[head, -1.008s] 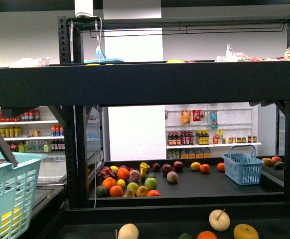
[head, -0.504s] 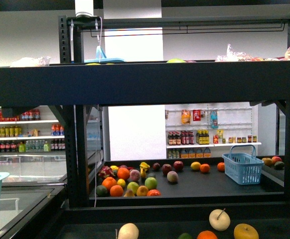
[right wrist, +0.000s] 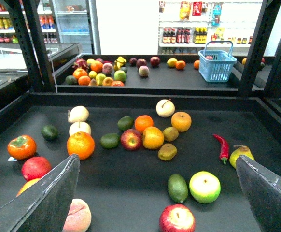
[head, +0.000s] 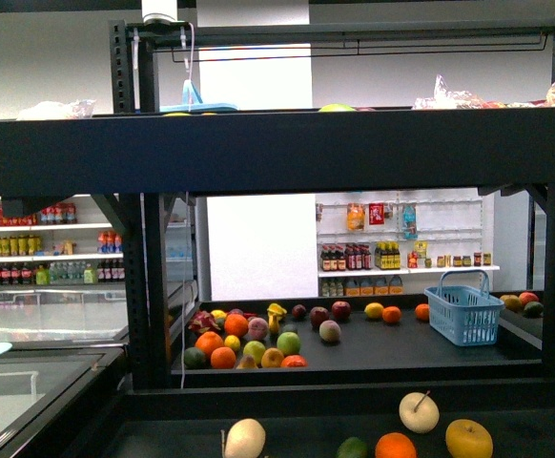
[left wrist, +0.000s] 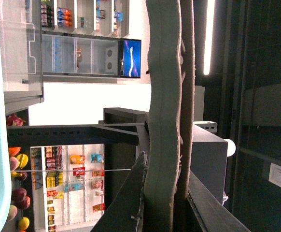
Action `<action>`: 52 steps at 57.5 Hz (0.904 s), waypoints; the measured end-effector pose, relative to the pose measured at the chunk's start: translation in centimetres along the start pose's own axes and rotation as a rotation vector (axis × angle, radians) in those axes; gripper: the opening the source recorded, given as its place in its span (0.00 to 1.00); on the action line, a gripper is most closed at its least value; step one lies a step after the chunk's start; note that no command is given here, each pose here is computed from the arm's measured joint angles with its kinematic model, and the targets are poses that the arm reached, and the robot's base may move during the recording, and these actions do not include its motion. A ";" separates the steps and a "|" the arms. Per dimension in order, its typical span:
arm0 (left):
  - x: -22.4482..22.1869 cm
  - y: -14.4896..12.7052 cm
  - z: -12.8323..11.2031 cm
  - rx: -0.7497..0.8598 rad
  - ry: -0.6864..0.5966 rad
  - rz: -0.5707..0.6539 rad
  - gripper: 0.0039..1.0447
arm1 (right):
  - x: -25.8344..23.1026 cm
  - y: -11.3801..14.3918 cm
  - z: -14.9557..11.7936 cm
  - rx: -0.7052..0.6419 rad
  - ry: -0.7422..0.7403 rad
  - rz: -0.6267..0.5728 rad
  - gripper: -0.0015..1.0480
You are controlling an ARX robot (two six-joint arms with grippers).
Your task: Pick lemon from shelf
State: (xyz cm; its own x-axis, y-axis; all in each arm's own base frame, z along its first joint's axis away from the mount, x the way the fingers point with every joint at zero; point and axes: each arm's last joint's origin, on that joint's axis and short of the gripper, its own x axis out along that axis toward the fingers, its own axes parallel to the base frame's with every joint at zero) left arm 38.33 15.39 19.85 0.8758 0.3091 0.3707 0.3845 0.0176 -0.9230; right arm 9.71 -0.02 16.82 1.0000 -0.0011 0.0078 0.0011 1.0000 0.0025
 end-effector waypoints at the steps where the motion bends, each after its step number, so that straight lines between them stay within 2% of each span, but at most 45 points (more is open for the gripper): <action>1: 0.0 0.0 0.0 0.000 0.002 -0.001 0.23 | 0.0 0.0 0.0 0.000 0.000 0.000 0.93; 6: 0.0 0.0 0.0 0.000 0.009 -0.002 0.38 | 0.0 0.0 0.0 0.000 0.000 0.000 0.93; 10: 0.0 0.0 0.0 0.000 0.011 -0.002 0.56 | 0.0 0.0 0.0 0.000 0.000 0.000 0.93; 24: 0.0 0.0 0.0 0.000 0.014 -0.002 0.95 | 0.0 0.0 0.0 0.000 0.000 0.000 0.93; 29: 0.0 0.0 0.0 0.000 0.015 -0.002 0.91 | 0.0 0.0 0.0 0.000 0.000 0.000 0.93; 32: 0.0 0.0 0.0 0.001 0.018 0.000 0.93 | 0.0 0.0 0.0 0.000 0.000 0.000 0.93; 48: -1.3 0.6 0.3 0.011 0.076 0.050 0.93 | 0.0 0.0 0.0 0.000 0.000 0.000 0.93; 52: -2.3 -0.2 0.8 0.049 0.111 0.062 0.93 | 0.0 0.0 0.0 0.000 0.000 0.000 0.93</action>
State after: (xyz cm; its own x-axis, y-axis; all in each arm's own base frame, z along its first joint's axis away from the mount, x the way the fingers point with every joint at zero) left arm 36.04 15.48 19.08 0.9252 0.2043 0.3197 0.3165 0.0492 -0.9473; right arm 9.71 -0.02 16.82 1.0000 -0.0008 0.0078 0.0007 1.0000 0.0028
